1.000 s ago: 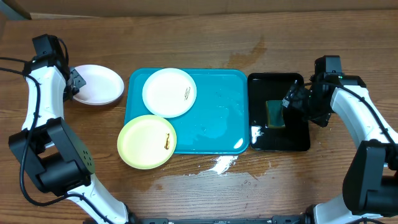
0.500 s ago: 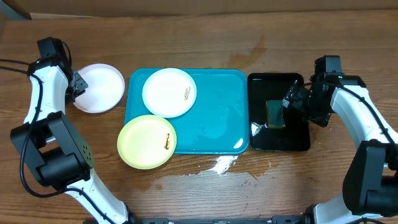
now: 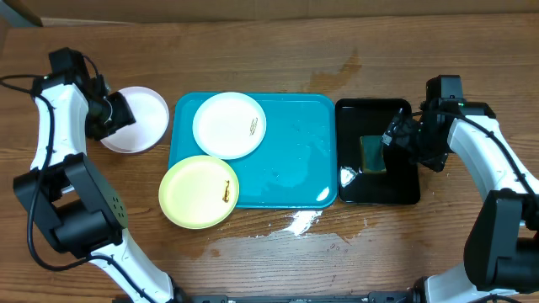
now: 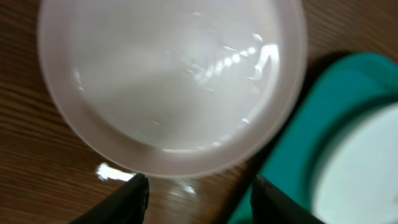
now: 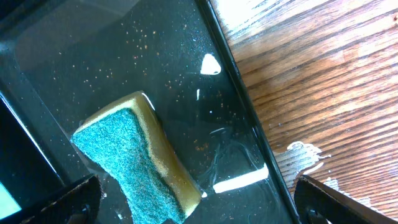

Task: Clean dirty plates on tray and stack at the side
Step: 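Move the left gripper to the rim of the white plate on the tray, then grasp the white plate rim with the left gripper and tilt it up, then lower the right gripper into the black tray and grasp the sponge, then lift the sponge with the right gripper out of the black tray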

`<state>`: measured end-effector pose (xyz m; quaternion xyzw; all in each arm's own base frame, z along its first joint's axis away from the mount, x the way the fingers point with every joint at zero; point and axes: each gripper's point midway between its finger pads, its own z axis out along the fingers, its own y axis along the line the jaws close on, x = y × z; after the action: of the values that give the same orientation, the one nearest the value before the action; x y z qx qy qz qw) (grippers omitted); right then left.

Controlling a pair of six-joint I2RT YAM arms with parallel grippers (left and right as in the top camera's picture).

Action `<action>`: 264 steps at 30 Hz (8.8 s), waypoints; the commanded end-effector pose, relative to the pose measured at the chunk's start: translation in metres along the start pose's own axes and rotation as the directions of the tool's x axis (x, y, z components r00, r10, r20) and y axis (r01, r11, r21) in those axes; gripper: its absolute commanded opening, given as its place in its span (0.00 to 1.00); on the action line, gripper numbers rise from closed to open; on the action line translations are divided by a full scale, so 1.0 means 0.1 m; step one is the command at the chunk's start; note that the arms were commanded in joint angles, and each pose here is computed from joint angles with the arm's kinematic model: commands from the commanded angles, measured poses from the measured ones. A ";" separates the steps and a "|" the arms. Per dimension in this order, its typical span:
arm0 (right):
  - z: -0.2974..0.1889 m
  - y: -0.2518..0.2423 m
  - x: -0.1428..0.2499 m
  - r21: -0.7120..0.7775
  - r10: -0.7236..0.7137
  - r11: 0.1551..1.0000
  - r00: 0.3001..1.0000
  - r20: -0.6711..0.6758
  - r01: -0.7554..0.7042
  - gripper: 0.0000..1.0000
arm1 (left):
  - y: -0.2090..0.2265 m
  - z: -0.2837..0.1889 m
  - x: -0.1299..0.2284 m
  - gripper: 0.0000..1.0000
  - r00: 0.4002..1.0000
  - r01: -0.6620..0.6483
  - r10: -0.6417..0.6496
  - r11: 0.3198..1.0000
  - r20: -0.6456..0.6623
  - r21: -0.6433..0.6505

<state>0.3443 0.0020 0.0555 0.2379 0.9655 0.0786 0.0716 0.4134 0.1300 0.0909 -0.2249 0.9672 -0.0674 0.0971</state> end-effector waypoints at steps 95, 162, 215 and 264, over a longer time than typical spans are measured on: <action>-0.02 0.02 0.00 -0.009 -0.001 1.000 1.000 0.005 0.002 1.00 | -2.01 1.00 1.16 0.18 0.878 -0.446 0.436 0.895 -0.198 -0.004; -0.30 0.64 0.23 0.071 -0.282 0.956 0.959 -0.040 0.284 0.04 | -2.10 1.00 1.25 0.15 0.906 -0.388 0.374 0.921 -0.197 -0.032; 0.45 0.50 -0.03 0.120 -0.330 0.942 0.930 0.164 0.314 0.63 | -2.10 1.00 1.25 0.04 0.906 -0.388 0.375 0.921 -0.194 -0.031; -0.79 0.88 -0.14 -0.014 -0.315 0.940 0.886 0.341 0.340 0.04 | -2.08 1.00 1.23 0.04 0.908 -0.390 0.375 0.920 -0.189 -0.047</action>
<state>0.3838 0.0626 0.1244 0.0801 0.9687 0.0486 0.2301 0.4159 -0.1243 0.0145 -0.0254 0.9987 -0.0414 0.0146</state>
